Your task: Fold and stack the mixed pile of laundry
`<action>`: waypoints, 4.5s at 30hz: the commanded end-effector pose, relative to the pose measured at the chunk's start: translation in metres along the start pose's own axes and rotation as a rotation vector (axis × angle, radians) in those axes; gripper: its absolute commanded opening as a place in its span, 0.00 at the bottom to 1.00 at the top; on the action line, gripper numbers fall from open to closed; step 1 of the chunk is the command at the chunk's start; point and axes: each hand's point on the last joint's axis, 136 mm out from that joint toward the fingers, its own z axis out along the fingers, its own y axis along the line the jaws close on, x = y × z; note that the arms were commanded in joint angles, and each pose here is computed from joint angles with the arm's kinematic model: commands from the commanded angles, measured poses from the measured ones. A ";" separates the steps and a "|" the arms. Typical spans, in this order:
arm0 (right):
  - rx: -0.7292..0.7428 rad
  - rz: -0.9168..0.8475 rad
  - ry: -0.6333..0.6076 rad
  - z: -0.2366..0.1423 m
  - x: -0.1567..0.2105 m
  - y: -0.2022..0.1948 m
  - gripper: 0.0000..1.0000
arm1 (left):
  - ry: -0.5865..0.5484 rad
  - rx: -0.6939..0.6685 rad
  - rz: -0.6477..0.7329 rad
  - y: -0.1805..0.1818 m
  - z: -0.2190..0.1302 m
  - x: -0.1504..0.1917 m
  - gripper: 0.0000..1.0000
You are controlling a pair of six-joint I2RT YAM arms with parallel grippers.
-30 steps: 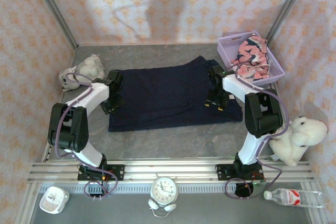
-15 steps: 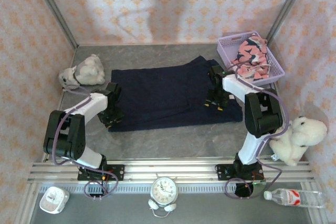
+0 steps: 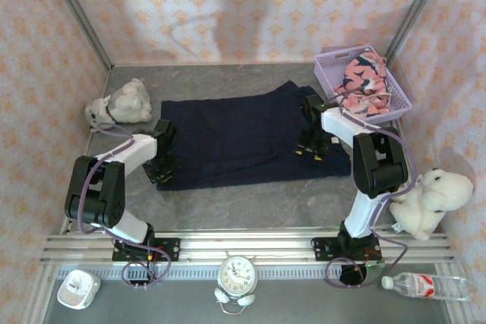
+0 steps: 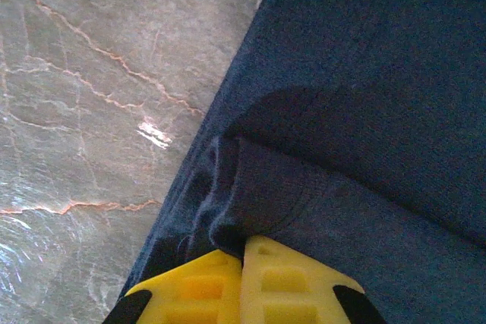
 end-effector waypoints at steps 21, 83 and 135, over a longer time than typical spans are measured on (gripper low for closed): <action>0.030 -0.008 -0.045 -0.008 -0.005 -0.005 0.55 | -0.170 -0.002 -0.207 0.010 -0.057 -0.067 0.74; -0.173 0.020 -0.251 0.040 -0.231 0.133 0.45 | -0.148 -0.028 -0.262 -0.095 -0.003 -0.223 0.74; -0.305 0.103 -0.508 -0.225 -0.146 0.040 0.00 | -0.182 0.130 -0.064 -0.074 -0.098 -0.173 0.09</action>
